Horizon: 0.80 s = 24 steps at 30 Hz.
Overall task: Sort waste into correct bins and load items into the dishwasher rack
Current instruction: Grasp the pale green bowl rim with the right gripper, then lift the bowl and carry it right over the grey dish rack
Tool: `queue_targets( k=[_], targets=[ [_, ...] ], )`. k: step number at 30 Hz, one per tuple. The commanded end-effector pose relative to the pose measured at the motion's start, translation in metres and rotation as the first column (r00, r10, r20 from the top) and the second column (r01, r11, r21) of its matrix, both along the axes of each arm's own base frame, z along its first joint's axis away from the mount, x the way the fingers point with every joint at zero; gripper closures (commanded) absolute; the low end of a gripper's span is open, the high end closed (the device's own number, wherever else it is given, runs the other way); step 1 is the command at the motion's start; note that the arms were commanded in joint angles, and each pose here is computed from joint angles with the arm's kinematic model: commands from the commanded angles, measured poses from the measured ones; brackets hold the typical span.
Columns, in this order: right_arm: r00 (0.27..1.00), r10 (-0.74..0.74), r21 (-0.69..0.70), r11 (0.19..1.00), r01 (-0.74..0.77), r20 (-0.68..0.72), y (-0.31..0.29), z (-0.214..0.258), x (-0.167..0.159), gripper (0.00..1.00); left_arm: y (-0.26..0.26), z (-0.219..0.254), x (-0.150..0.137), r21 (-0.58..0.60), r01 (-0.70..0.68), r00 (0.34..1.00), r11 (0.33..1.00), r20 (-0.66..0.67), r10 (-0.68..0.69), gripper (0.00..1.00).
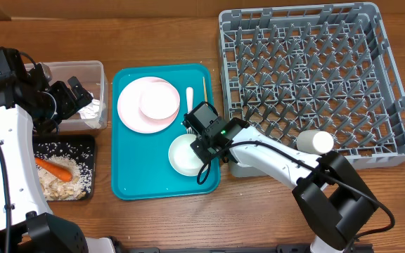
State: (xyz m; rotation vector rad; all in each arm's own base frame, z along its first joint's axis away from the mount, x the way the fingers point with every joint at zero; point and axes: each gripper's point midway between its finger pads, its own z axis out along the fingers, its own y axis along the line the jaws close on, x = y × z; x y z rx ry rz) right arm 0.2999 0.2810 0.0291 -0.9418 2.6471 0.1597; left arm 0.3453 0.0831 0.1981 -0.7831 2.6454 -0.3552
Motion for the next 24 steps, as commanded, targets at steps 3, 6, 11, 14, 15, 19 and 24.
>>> queue_targets(
  k=[3, 6, 11, 14, 15, 19, 24],
  targets=[
    [1.000, -0.004, -0.027, 1.000, 0.004, 0.008, -0.005, -0.003, 0.002, 0.96, 0.000, 0.013, 0.000, 0.007, -0.007, 0.999, 1.000, 0.036, 0.006, 0.00],
    [1.000, -0.004, -0.027, 1.000, 0.004, 0.009, -0.006, -0.003, 0.002, 0.96, 0.000, 0.013, 0.000, 0.007, -0.007, 0.999, 1.000, 0.036, 0.006, 0.00],
    [1.000, -0.004, -0.028, 1.000, 0.004, 0.008, -0.006, -0.003, 0.002, 0.96, 0.000, 0.013, 0.000, 0.007, -0.007, 0.999, 1.000, 0.036, 0.006, 0.00],
    [1.000, -0.004, -0.027, 1.000, 0.004, 0.009, -0.006, -0.003, 0.002, 0.96, 0.000, 0.013, 0.000, 0.007, -0.007, 0.999, 1.000, 0.036, 0.006, 0.00],
    [1.000, -0.004, -0.027, 1.000, 0.004, 0.010, -0.005, -0.002, 0.003, 0.96, 0.000, 0.013, 0.000, 0.007, -0.007, 0.999, 1.000, 0.036, 0.006, 0.00],
    [1.000, -0.004, -0.010, 1.000, 0.005, 0.027, 0.002, 0.011, 0.010, 0.96, 0.000, 0.013, 0.000, 0.007, -0.007, 0.999, 1.000, 0.036, 0.006, 0.00],
    [0.997, -0.002, 0.041, 0.999, -0.001, 0.075, 0.017, 0.044, 0.022, 0.96, 0.000, 0.013, 0.000, 0.007, -0.007, 0.999, 1.000, 0.036, 0.006, 0.00]
  ],
)
